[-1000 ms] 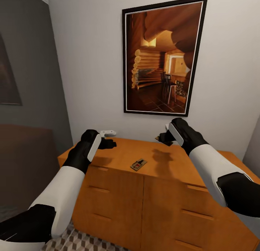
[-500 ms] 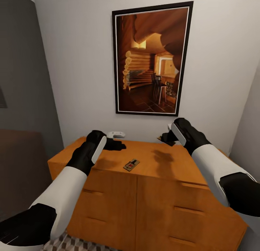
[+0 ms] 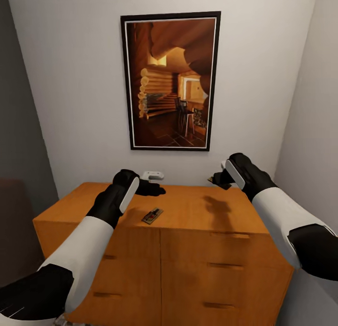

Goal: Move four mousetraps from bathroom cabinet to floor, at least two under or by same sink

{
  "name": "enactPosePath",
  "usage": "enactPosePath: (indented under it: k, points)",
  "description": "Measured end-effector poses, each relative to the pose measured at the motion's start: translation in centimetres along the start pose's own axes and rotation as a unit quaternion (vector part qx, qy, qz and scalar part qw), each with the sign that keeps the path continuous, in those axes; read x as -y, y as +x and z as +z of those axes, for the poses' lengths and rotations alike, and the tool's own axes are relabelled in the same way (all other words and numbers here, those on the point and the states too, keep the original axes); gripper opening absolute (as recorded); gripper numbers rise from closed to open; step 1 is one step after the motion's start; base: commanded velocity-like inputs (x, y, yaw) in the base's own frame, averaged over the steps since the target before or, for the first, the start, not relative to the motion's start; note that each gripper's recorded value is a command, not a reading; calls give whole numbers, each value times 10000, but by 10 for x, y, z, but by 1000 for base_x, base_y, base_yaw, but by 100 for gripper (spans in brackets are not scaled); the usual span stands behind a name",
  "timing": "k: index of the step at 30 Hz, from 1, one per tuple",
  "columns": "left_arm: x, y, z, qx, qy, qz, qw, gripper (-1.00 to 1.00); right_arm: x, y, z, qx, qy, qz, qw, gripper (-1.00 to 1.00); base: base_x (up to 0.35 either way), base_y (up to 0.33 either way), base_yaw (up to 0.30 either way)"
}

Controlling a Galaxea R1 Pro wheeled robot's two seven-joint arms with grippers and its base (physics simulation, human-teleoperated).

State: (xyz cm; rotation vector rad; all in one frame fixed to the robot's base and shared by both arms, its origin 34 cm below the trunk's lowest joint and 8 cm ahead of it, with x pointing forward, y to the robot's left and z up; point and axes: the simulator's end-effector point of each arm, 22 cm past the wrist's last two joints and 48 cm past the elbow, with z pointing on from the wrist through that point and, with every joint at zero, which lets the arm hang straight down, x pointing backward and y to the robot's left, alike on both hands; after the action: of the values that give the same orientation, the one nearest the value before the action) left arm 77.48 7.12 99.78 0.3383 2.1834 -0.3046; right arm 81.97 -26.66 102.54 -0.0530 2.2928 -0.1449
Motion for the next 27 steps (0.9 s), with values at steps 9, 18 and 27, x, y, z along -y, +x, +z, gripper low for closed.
enactPosePath:
  k: [9, 18, 27]
  points:
    - [-6, 3, -1, -42, -86, 14, 10000, 100, 1, -1, -3, 19, 23, -2, 10000, -100, 0, 0, -188]
    - [-14, 30, 14, -434, -192, -10, 9989, 100, 3, 0, -3, 8, 48, -1, 10000, -100, 0, 0, -23]
    - [-27, 76, 32, -1042, -295, -145, 9940, 100, 3, -1, -3, 8, 62, -7, 10000, -100, 0, 0, -1]
